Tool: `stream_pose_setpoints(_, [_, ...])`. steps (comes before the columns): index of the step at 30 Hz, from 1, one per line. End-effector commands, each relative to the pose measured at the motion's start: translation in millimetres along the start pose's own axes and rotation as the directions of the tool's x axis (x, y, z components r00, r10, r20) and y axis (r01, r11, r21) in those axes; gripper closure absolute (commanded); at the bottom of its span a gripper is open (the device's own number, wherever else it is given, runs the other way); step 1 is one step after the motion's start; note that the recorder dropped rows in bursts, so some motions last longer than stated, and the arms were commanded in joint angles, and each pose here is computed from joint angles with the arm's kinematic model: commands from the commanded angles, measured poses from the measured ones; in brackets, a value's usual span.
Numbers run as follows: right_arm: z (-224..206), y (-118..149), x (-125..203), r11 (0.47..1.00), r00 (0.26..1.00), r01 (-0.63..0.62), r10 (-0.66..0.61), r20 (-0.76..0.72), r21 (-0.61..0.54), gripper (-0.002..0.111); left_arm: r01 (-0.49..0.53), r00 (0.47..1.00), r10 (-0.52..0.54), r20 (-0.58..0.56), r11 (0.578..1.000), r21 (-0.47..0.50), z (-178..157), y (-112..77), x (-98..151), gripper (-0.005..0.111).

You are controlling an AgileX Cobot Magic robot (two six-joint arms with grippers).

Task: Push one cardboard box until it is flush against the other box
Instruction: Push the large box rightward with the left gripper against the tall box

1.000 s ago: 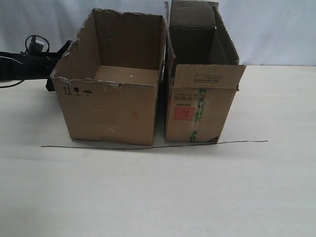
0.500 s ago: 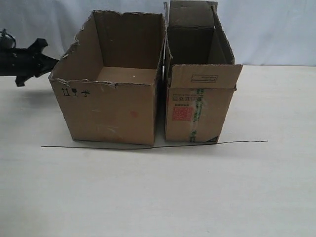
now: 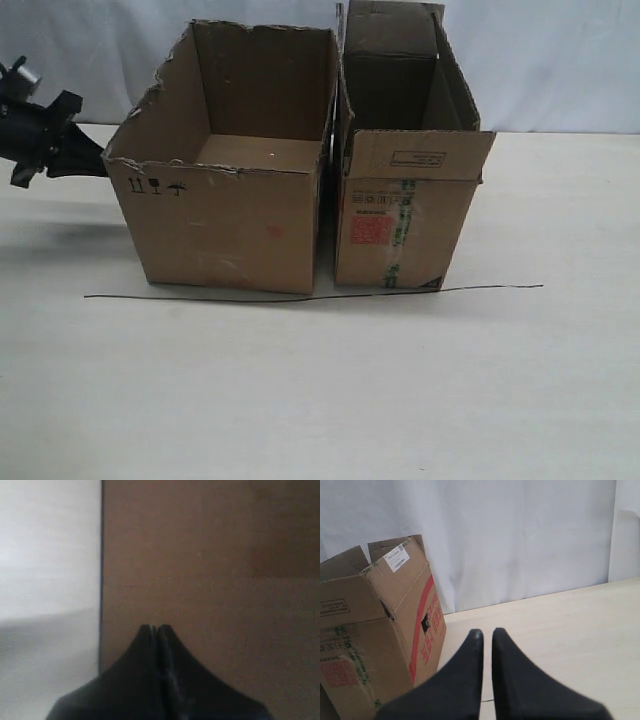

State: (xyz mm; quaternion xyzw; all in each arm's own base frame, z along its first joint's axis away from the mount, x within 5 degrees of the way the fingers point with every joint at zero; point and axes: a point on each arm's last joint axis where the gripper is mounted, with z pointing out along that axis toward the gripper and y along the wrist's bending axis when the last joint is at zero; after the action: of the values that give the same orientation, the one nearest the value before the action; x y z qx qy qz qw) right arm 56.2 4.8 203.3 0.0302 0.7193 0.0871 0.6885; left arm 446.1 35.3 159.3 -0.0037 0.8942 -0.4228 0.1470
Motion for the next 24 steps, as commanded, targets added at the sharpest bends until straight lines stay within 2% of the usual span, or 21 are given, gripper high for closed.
stream_pose_setpoints(1, [0.0, -0.4, 1.5, 1.000, 1.000, 0.008, -0.008, -0.002, 0.003, 0.103, -0.014, 1.000, 0.014, -0.020, 1.000, 0.026, 3.7, -12.6, -0.3, 0.107])
stream_pose_setpoints(7, [0.0, -0.4, 1.5, 1.000, 1.000, 0.008, -0.008, -0.002, 0.003, 0.103, -0.007, 0.998, 0.005, -0.065, 0.999, -0.037, -1.9, -11.7, 7.1, 0.107])
stream_pose_setpoints(14, [0.0, -0.4, 1.5, 1.000, 1.000, 0.008, -0.008, -0.002, 0.003, 0.103, 0.003, 0.995, -0.005, -0.098, 1.000, -0.017, -3.8, -18.4, 33.0, 0.107])
stream_pose_setpoints(24, [0.0, -0.4, 1.5, 1.000, 1.000, 0.008, -0.008, -0.002, 0.003, 0.103, 0.056, 0.997, -0.064, 0.041, 0.983, 0.176, 4.9, -30.3, 32.5, 0.107])
